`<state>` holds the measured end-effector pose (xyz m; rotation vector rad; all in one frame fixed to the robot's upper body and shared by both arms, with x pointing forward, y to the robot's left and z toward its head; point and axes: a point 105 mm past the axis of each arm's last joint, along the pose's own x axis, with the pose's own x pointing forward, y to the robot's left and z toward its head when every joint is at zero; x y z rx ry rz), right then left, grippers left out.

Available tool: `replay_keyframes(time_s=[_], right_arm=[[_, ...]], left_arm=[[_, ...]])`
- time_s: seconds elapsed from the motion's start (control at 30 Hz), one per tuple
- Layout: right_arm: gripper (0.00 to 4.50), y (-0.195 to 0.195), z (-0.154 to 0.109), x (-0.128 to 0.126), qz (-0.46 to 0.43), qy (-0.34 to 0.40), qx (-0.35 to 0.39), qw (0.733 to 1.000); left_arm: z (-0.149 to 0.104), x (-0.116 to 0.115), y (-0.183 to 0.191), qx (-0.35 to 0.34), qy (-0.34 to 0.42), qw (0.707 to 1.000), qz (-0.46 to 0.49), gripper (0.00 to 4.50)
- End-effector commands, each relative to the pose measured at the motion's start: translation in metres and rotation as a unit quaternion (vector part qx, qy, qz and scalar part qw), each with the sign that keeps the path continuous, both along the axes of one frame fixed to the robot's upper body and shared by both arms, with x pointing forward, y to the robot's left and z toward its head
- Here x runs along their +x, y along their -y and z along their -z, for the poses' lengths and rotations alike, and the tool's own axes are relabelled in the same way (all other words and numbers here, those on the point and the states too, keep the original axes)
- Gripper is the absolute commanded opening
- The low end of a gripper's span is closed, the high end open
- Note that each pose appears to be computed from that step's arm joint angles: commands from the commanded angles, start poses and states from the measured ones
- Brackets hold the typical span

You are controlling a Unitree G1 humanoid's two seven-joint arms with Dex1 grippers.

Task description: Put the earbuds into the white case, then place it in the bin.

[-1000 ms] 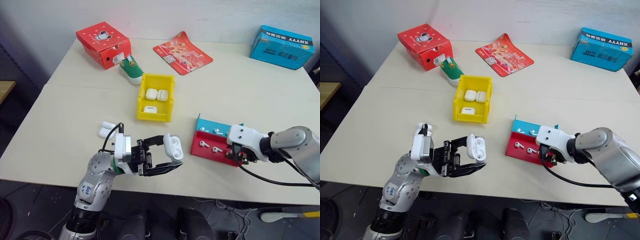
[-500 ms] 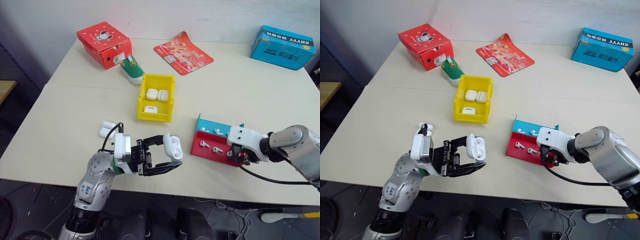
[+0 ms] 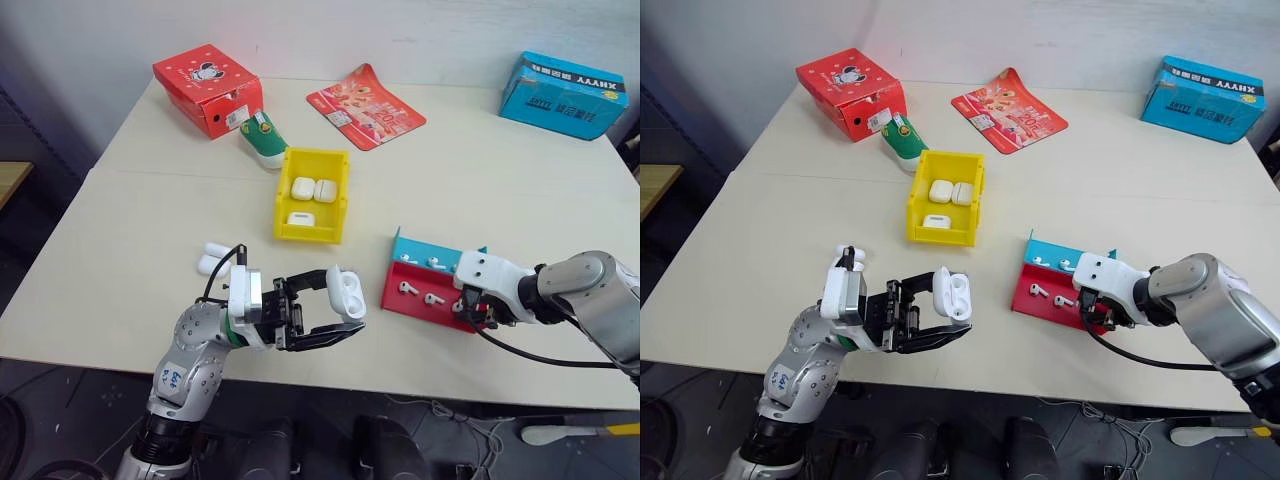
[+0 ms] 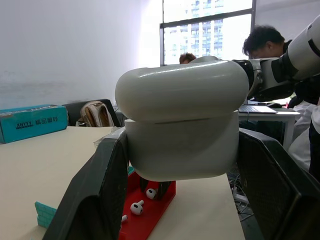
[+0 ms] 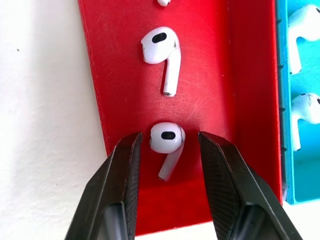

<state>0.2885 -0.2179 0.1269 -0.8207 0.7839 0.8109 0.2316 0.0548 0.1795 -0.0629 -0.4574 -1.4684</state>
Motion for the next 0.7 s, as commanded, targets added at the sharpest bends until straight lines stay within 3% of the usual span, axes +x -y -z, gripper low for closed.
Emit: replay_keyframes(time_s=[0.03,0.23,0.37,0.4,0.7], right_arm=[[1.77,0.0032,0.0015,-0.0023,0.01,-0.003,0.0,1.0],[1.77,0.0032,0.003,-0.0016,0.014,-0.001,0.005,1.0],[0.58,0.0016,0.0035,-0.0013,0.014,-0.002,0.008,1.0],[0.45,0.0014,0.0036,-0.0013,0.014,-0.001,0.009,1.0],[0.45,0.0003,0.0049,-0.0021,0.016,-0.001,0.013,1.0]], left_arm=[[-0.0091,-0.004,-0.0012,-0.006,0.023,1.0,0.001,2.79],[-0.009,-0.0041,-0.0013,-0.005,0.023,1.0,-0.001,2.79],[-0.0088,-0.0043,-0.0015,-0.005,0.023,1.0,-0.002,2.79],[-0.0088,-0.0045,-0.0017,-0.004,0.022,1.0,-0.002,2.79],[-0.0088,-0.0041,-0.0025,-0.004,0.022,1.0,-0.002,2.79]])
